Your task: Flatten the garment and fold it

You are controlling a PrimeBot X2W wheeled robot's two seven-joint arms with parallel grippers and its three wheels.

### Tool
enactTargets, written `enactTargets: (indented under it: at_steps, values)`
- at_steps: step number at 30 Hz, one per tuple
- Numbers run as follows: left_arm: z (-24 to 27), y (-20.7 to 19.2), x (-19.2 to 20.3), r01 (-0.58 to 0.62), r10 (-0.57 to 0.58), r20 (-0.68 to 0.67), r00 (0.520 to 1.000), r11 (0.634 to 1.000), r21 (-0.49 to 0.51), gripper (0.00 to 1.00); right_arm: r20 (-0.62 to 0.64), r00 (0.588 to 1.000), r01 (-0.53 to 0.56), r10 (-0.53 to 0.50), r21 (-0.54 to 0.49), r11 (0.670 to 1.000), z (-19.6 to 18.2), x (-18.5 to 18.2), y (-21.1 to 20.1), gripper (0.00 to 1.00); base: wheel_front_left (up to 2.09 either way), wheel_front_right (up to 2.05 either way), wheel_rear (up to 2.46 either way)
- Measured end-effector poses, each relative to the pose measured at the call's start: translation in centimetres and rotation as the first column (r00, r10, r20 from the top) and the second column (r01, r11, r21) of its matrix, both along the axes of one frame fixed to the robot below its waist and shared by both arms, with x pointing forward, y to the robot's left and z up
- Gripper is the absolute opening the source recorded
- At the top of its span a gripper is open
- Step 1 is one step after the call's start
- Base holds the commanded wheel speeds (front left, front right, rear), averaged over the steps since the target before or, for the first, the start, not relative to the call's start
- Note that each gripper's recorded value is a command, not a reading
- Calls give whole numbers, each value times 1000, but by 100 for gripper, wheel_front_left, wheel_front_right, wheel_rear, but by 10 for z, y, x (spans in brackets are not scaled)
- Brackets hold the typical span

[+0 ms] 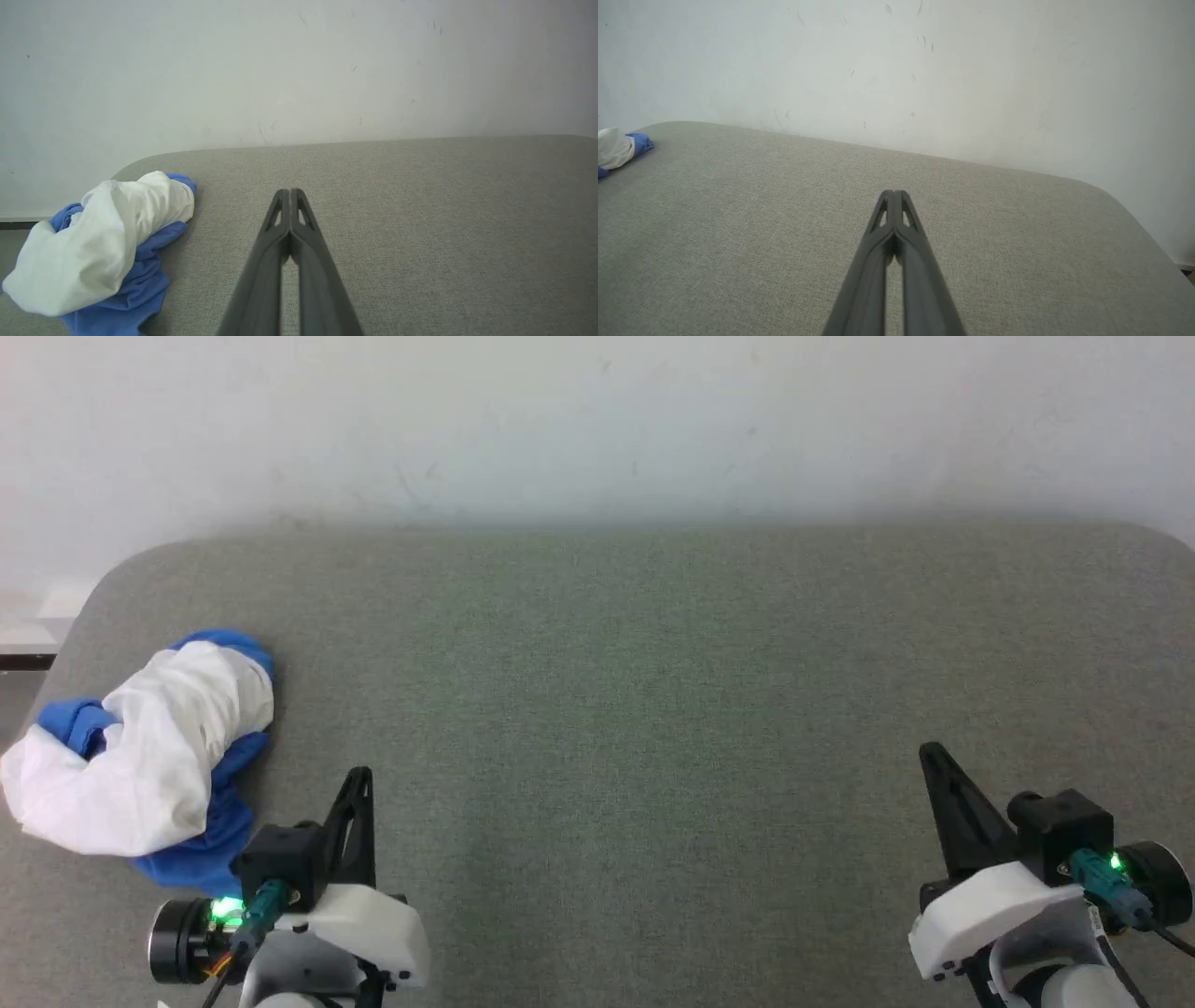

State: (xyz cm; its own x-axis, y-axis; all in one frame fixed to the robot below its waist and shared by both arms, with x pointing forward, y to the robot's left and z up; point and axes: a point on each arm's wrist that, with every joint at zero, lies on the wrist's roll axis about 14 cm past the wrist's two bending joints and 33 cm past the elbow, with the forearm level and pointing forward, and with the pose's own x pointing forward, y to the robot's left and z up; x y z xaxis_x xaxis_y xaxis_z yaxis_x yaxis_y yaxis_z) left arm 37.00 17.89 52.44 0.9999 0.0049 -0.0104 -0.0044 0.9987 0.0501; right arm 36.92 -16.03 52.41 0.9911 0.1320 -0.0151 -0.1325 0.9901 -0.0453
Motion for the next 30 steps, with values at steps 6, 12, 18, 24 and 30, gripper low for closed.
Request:
enactTargets:
  at_steps: [6, 12, 18, 24, 30]
  values:
    - [0, 0, 0, 0, 0, 0, 1000, 1000, 0, 0, 0, 1000, 0, 0, 0, 1000, 0, 0, 0, 0, 0, 0, 0]
    - [0, 0, 0, 0, 0, 0, 1000, 1000, 0, 0, 0, 1000, 0, 0, 0, 1000, 0, 0, 0, 0, 0, 0, 0]
    - [0, 0, 0, 1, -1, -1, 1000, 1000, 0, 100, 0, 1000, 0, 0, -1, 1000, 0, 0, 0, 100, 0, 0, 0]
    - [0, 0, 0, 1, -1, 1, 1000, 1000, -2, 100, 0, 1000, 6, -6, 2, 1000, 0, 0, -2, 100, 0, 0, 0]
    - [1, 0, 0, -1, 1, 12, 1000, 1000, -12, 100, -2, 1000, 26, -26, 11, 1000, -3, 1, -9, 100, 0, 0, 0]
